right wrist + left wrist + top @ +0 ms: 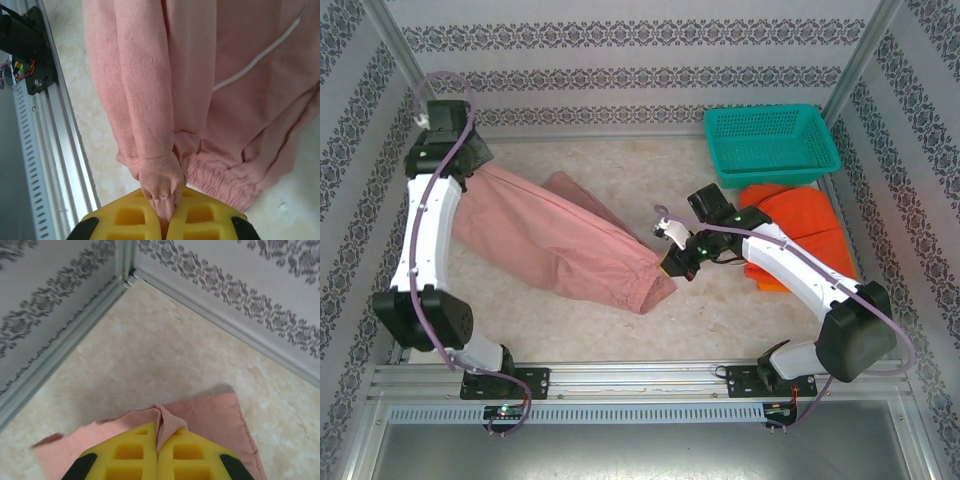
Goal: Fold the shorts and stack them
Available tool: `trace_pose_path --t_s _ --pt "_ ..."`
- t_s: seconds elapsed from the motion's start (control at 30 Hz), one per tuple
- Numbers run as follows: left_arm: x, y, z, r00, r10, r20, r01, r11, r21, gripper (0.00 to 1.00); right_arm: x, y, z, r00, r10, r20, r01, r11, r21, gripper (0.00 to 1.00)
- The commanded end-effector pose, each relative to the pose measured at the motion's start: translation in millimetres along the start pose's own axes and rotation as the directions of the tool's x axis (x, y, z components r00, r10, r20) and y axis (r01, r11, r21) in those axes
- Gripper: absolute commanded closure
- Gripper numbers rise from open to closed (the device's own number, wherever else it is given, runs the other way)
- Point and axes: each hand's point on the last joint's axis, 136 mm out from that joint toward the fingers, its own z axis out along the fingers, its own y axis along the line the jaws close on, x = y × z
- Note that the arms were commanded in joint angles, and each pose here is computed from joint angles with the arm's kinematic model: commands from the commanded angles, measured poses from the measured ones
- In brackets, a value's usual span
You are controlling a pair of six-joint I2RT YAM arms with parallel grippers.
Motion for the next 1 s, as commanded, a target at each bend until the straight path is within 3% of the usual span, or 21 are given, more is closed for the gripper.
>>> trace_pose_path --t_s 0.0,0.23,0.37,0.4,0.5,0.6,0.63,0.7,0.83,0.97 --pt "-24.3 -21.3 1.4 0.996 0.048 0.078 -0.050 0.998 0.023 1.00 18.2 0.0 7.1 0.978 0.206 -0.038 -0.207 0.978 -0.031 1.00" --pt "-2.6 -54.8 58.8 0.988 0.153 -0.015 -0.153 0.988 -0.002 1.00 45.8 -12.8 27.6 0.877 0.468 -0.109 -0.469 0.883 0.021 1.00" --pt "18.0 -69.9 97.2 0.977 0.198 -0.084 -0.200 0.980 -0.016 0.95 73.6 -30.8 42.4 0.787 0.594 -0.165 -0.580 0.804 0.131 1.00" --pt "23.5 -75.5 107.0 0.974 0.204 -0.102 -0.206 0.979 -0.009 0.90 80.1 -35.3 45.3 0.762 0.623 -0.176 -0.602 0.782 0.160 1.00" --pt "27.5 -96.0 128.9 0.971 0.202 -0.125 -0.197 0.979 0.052 0.62 90.8 -51.5 46.0 0.703 0.692 -0.167 -0.650 0.719 0.246 0.83" --pt "4.6 -110.4 112.2 0.977 0.192 -0.096 -0.182 0.978 0.101 0.25 87.8 -56.6 31.1 0.676 0.725 -0.131 -0.678 0.682 0.275 0.51" --pt "-5.0 -111.7 97.6 0.980 0.184 -0.076 -0.175 0.978 0.114 0.14 85.5 -56.7 21.9 0.678 0.728 -0.101 -0.681 0.674 0.286 0.45" --pt "-13.7 -112.0 68.1 0.985 0.167 -0.047 -0.158 0.975 0.158 0.01 70.4 -52.6 3.9 0.707 0.707 -0.007 -0.679 0.683 0.270 0.36" --pt "11.6 -102.4 26.8 0.992 0.122 -0.034 -0.108 0.955 0.275 0.00 11.0 -19.6 -15.5 0.738 0.643 0.204 -0.665 0.745 0.057 0.22" --pt "65.7 -83.4 18.8 0.996 0.057 -0.070 -0.027 0.929 0.368 0.00 -36.2 11.2 -5.0 0.712 0.648 0.270 -0.647 0.755 -0.105 0.19"
